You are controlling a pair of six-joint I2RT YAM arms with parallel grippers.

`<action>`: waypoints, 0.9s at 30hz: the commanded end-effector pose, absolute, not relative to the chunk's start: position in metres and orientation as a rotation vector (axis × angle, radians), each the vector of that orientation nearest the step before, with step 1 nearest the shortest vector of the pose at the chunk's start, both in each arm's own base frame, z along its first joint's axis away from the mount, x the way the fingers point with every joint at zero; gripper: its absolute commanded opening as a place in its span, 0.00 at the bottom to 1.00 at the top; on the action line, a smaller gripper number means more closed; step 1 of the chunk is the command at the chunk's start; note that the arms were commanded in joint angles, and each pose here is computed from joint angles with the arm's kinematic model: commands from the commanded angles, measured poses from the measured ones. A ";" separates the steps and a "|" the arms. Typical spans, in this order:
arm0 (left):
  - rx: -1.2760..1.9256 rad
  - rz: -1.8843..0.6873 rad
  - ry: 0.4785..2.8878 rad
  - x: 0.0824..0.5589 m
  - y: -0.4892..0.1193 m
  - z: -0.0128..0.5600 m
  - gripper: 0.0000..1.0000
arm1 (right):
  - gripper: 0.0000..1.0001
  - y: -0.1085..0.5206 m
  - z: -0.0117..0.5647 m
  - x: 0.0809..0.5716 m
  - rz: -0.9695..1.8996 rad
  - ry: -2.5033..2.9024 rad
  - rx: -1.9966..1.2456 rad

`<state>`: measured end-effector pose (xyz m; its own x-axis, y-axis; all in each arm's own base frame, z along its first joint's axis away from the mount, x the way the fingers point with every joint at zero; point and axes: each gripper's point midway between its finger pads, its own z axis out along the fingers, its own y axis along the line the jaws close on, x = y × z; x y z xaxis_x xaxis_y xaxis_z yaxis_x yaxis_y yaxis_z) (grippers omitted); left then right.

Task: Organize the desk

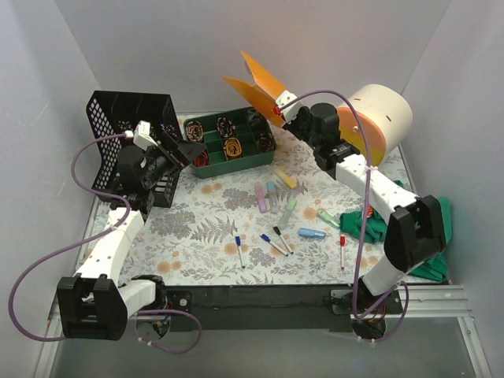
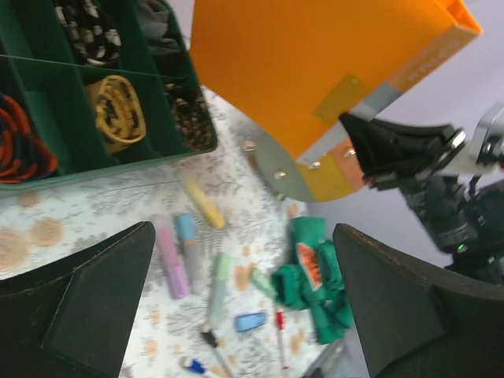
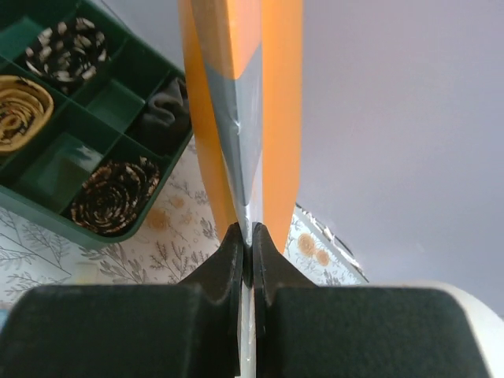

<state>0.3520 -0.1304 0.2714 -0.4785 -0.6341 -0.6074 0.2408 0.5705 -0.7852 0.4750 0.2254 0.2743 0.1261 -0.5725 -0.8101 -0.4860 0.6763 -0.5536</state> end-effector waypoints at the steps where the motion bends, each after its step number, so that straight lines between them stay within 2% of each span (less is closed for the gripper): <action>1: -0.477 -1.313 1.718 0.345 -0.151 0.325 0.98 | 0.01 0.240 0.336 0.439 -0.046 1.376 -0.899; 10: -0.771 -1.495 1.709 0.351 -0.198 0.366 0.98 | 0.01 0.208 0.377 0.398 -0.333 1.269 -0.829; 17: -0.881 -1.532 1.681 0.368 -0.233 0.397 0.98 | 0.01 0.207 0.385 0.362 -0.399 1.210 -0.823; 21: -0.947 -1.523 1.775 0.385 -0.257 0.377 0.98 | 0.01 0.215 0.382 0.341 -0.418 1.175 -0.858; 27: -0.949 -1.502 1.745 0.397 -0.261 0.385 0.98 | 0.01 0.226 0.376 0.308 -0.431 1.120 -0.883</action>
<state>0.3913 -0.2659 0.3605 -0.5939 -0.7843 -0.1790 -0.0169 0.2347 -0.9719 0.3283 0.2324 0.3297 0.3240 -0.7518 -0.5744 -0.2525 0.5164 -0.8183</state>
